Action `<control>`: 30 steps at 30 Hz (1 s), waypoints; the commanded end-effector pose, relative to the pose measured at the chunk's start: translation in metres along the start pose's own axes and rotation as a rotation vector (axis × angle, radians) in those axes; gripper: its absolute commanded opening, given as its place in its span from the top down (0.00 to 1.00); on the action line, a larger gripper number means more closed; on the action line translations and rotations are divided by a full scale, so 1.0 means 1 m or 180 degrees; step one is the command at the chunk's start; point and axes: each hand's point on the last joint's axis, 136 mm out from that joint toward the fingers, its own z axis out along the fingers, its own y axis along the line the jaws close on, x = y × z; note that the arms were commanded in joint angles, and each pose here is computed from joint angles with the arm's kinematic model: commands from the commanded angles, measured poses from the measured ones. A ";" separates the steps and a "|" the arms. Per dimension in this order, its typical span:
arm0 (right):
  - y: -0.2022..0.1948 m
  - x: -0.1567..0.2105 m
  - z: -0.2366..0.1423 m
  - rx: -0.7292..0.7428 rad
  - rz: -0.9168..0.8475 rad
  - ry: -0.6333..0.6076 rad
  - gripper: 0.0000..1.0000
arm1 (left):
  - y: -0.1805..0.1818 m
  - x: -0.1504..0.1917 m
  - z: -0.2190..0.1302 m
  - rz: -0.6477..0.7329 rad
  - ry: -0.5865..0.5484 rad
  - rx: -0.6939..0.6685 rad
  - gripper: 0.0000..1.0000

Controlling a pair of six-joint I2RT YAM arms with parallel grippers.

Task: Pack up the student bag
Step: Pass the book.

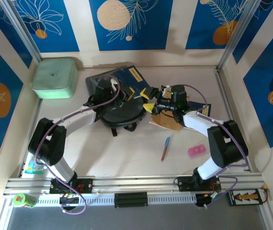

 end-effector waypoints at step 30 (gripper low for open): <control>0.028 -0.047 0.018 -0.0193 -0.0050 -0.0540 0.96 | -0.013 -0.014 -0.042 0.0498 -0.0386 0.0065 0.51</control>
